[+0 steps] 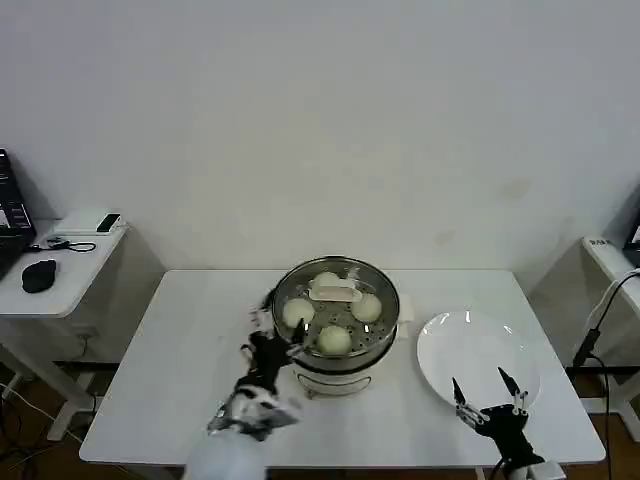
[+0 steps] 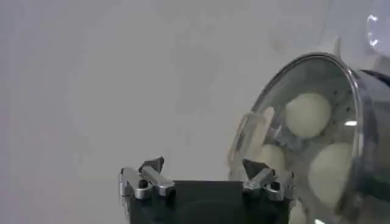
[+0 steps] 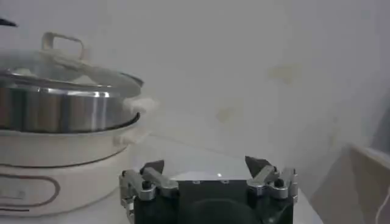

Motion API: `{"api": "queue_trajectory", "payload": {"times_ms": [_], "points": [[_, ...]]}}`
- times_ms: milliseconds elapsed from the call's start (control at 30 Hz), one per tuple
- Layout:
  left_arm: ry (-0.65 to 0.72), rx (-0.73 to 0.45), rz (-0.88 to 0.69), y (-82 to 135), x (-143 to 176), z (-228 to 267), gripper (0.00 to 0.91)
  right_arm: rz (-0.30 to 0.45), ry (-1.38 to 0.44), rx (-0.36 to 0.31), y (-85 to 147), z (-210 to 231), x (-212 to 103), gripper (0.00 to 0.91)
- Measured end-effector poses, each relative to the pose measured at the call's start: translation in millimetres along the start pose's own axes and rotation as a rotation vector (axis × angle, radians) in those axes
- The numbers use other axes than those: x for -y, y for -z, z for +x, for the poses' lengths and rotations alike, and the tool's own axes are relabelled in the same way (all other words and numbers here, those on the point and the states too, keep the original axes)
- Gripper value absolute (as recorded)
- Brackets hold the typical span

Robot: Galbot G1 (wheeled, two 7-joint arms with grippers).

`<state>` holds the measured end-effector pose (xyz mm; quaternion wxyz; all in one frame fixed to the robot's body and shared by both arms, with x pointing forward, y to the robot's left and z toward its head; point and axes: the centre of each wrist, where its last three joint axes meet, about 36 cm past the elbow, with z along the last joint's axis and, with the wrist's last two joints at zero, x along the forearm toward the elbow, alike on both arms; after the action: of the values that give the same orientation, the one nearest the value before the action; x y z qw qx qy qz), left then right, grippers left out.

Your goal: Take steamed baozi put them in steamer then cover it.

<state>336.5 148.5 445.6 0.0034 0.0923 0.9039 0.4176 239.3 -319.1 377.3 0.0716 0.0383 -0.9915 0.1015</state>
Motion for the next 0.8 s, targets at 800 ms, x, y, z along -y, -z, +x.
{"api": "queue_trajectory", "payload": {"times_ms": [800], "points": [[0.231, -0.222, 0.715, -126.8, -14.9, 120.5, 0.907, -0.086, 0.114, -0.024, -8.7, 16.9, 8.1, 0.907]]}}
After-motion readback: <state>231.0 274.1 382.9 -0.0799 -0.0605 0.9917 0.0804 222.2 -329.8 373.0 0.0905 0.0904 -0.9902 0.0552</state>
